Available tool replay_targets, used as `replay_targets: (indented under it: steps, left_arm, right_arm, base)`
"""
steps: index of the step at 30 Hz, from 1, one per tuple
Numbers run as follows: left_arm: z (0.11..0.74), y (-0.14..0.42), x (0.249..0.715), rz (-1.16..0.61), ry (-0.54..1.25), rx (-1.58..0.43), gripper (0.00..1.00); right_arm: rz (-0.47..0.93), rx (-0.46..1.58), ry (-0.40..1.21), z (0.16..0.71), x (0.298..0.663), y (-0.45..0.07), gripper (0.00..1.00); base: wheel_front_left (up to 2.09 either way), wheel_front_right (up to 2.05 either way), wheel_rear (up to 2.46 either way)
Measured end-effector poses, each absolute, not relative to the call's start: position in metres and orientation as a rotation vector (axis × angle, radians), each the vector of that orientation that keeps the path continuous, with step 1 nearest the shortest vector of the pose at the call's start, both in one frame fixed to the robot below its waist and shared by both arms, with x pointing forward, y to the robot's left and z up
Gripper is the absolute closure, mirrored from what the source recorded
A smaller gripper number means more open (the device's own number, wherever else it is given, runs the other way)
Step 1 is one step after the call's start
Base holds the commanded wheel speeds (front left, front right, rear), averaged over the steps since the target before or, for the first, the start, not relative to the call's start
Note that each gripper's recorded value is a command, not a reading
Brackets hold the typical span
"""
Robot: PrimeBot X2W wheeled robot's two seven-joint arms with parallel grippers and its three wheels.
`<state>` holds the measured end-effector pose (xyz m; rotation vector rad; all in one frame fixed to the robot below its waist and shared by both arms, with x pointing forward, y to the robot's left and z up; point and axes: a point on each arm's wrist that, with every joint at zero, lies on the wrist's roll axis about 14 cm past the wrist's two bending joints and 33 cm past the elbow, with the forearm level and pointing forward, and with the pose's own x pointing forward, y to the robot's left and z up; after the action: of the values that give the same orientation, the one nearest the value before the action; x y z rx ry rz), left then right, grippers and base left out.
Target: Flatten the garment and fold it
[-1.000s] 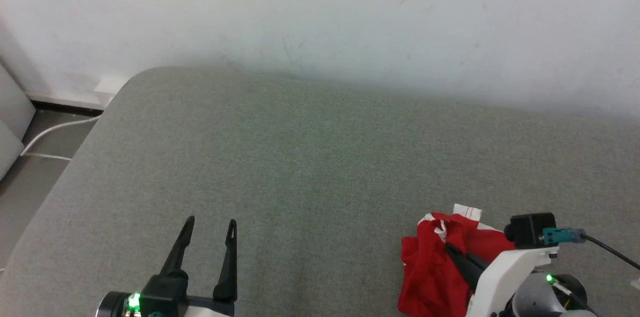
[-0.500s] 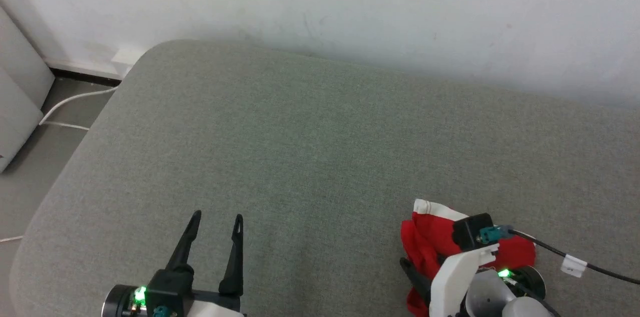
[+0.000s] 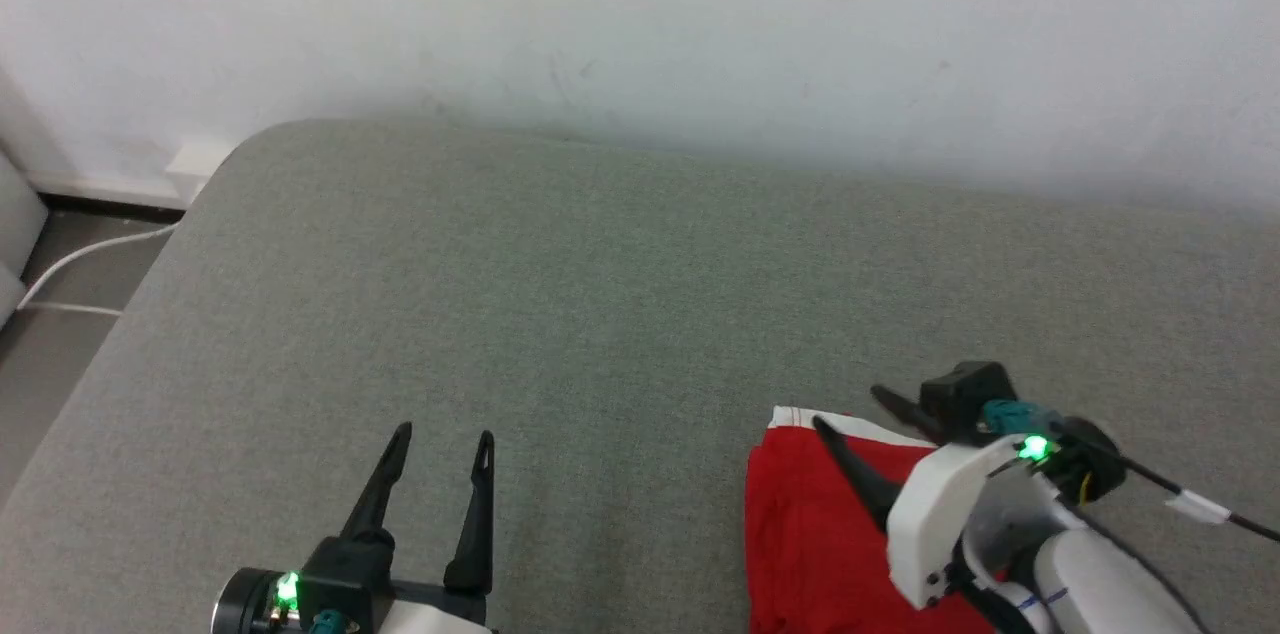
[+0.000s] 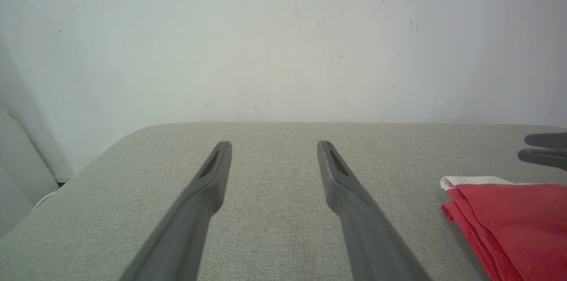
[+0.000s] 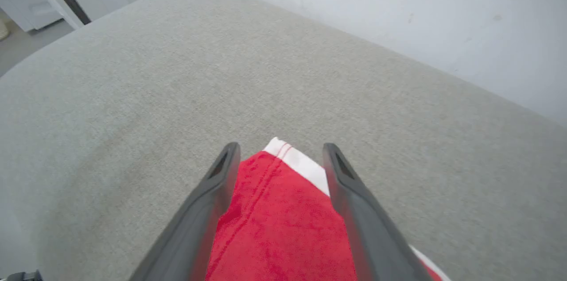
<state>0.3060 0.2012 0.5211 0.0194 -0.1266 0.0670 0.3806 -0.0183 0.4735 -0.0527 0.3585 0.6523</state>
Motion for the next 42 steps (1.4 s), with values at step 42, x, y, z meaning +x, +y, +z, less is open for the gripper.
replay_targets:
  steps: [42]
  left_arm:
    - [0.519,0.156,0.337,-0.087,-0.120,-0.019,0.00]
  right_arm:
    - [0.067,0.003,-0.098,0.531,0.350,-0.192,0.00]
  base:
    - [0.00,0.00,0.00]
